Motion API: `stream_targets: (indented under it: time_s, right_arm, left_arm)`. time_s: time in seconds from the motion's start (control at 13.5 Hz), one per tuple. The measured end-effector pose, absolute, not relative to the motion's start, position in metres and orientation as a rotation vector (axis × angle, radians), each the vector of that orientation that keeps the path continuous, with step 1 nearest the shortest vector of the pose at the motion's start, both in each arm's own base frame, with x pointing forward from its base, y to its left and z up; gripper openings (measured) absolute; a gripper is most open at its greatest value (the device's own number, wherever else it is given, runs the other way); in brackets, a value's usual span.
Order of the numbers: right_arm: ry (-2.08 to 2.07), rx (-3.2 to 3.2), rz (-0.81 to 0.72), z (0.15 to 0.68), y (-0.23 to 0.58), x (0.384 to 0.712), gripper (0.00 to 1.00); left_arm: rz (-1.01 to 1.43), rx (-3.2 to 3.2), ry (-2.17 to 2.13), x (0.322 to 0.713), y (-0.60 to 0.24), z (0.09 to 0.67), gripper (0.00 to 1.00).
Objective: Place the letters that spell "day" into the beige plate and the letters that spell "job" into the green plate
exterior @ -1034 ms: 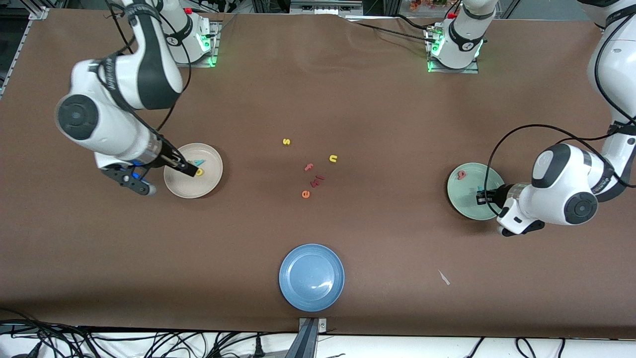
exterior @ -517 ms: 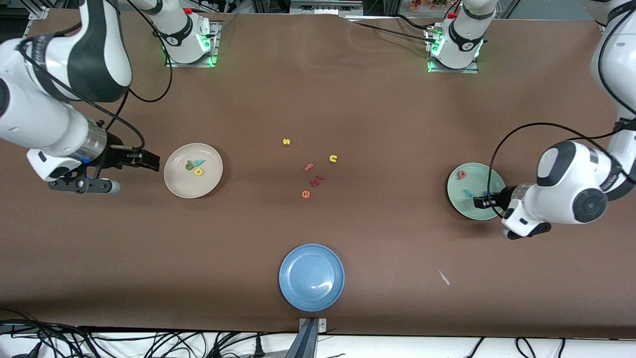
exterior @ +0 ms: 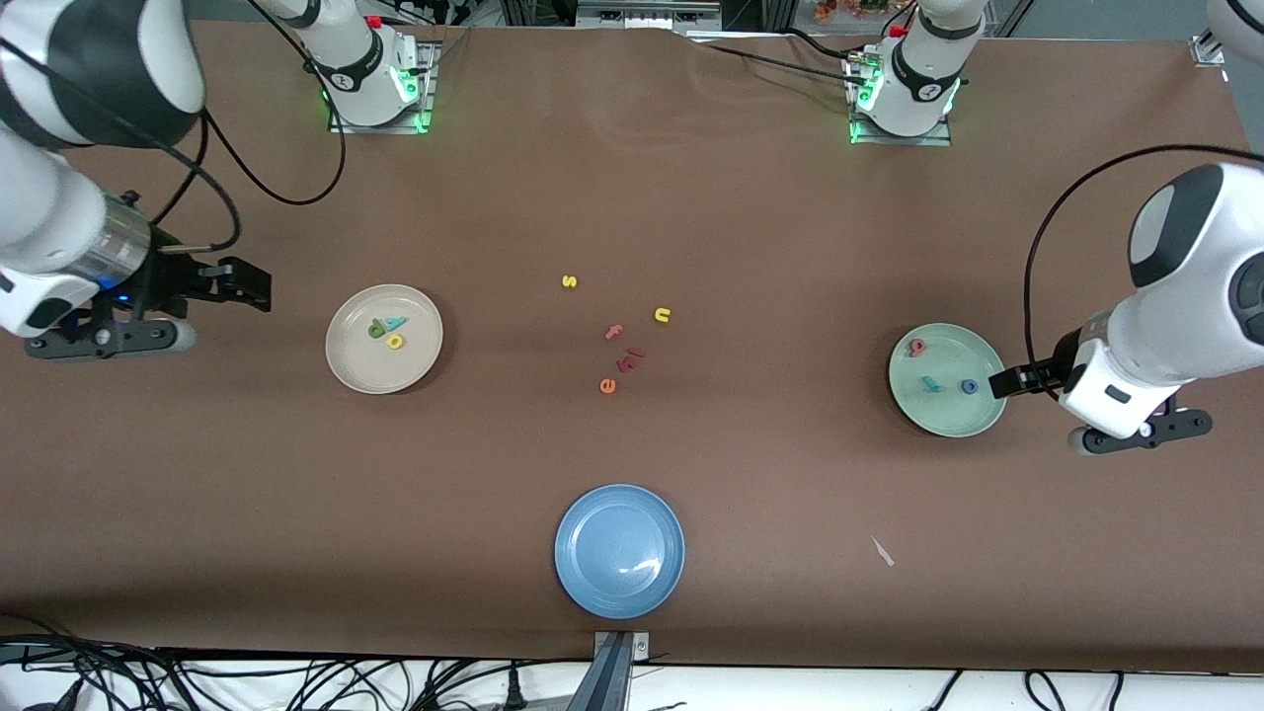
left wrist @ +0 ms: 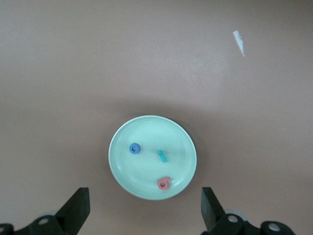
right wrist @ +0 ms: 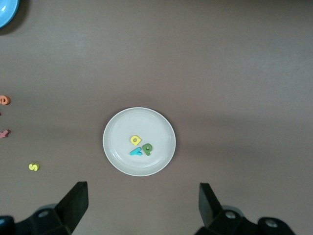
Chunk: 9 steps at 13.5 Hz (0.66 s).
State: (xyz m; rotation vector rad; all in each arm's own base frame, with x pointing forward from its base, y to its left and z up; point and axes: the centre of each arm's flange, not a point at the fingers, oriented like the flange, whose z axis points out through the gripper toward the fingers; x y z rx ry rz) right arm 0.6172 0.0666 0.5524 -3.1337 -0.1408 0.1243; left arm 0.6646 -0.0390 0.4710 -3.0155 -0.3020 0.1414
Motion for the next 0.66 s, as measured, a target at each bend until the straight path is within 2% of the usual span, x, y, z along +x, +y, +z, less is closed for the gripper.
stream_targets:
  time_s: [0.22, 0.37, 0.66]
  right_arm:
    - [-0.084, -3.09, 0.058, 0.544, 0.037, 0.609, 1.0]
    - [-0.041, -3.09, 0.02, 0.541, 0.027, 0.591, 1.0]
    - [-0.037, -3.111, -0.053, 0.581, 0.02, 0.556, 1.0]
  left_arm:
    - [0.129, -3.019, -0.268, 0.666, -0.05, 0.495, 1.0]
    - [0.17, -3.026, -0.198, 0.665, -0.044, 0.493, 1.0]
    - [0.172, -3.043, -0.134, 0.668, -0.035, 0.5, 1.0]
